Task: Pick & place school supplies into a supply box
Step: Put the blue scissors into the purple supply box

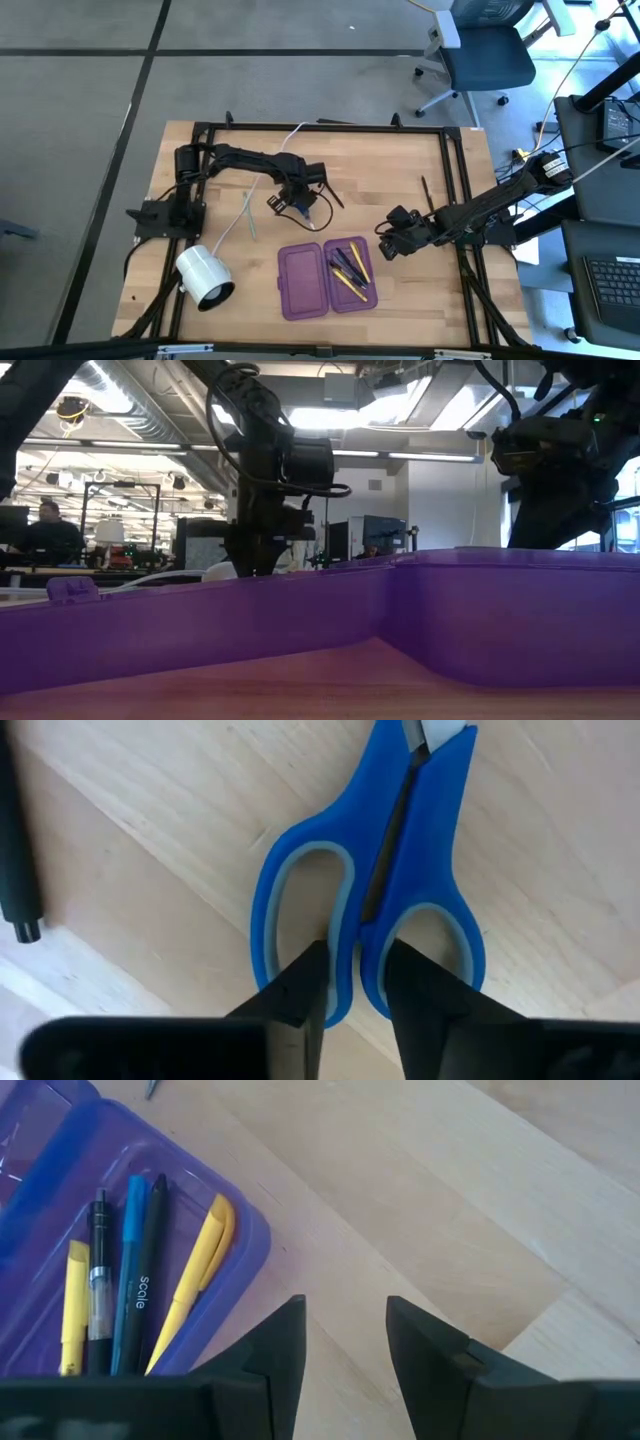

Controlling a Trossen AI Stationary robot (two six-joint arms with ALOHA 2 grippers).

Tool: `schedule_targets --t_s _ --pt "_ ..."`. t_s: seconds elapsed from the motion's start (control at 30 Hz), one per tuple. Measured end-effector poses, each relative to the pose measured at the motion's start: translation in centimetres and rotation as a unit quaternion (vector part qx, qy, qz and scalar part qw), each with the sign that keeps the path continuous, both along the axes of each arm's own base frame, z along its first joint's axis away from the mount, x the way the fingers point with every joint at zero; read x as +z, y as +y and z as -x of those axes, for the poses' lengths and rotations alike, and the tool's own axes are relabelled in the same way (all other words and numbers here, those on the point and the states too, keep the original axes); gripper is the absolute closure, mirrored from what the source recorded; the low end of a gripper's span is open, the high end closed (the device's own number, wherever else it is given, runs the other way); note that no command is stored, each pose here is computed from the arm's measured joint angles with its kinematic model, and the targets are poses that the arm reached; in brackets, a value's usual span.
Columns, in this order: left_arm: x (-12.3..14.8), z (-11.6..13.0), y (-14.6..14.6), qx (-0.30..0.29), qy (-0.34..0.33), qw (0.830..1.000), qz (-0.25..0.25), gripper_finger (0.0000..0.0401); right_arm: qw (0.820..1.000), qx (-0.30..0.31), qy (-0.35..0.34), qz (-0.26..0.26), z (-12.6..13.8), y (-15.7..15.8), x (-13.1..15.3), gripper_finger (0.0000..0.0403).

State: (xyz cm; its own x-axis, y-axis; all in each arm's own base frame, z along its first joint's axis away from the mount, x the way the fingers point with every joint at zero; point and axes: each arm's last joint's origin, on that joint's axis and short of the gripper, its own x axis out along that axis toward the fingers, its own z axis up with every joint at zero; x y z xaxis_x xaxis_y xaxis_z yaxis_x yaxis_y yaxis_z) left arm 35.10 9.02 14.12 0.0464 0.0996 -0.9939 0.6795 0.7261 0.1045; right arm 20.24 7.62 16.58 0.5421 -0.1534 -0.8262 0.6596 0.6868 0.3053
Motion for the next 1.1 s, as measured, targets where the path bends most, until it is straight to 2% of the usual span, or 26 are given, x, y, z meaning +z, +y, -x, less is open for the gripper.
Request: schedule_targets --t_s 0.07,0.27,0.47,0.67,0.8,1.1 --pt "0.0 0.0 0.0 0.007 0.0 1.0 0.0 0.034 1.0 0.0 0.0 0.0 0.0 0.0 0.0 0.026" --pt "0.7 0.2 -0.5 0.023 0.0 0.999 -0.028 0.0337 1.0 0.006 0.004 -0.009 0.0 0.1 0.0 0.026" --pt "4.4 0.6 -1.8 0.024 -0.052 0.997 -0.053 0.0337 1.0 0.005 0.005 -0.011 0.0 0.1 0.0 0.026" --pt "8.5 0.6 -4.9 0.037 -0.135 0.99 -0.019 0.0337 1.0 -0.004 0.004 -0.014 0.0 0.0 0.0 0.026" --pt "10.3 -0.6 -8.2 0.014 -0.175 0.984 -0.004 0.0337 1.0 -0.013 0.003 -0.017 0.0 -0.1 0.0 0.026" --pt "9.3 -4.9 -14.3 -0.022 -0.213 0.976 0.05 0.0337 1.0 -0.026 0.006 -0.012 -0.3 -1.0 -0.1 0.026"
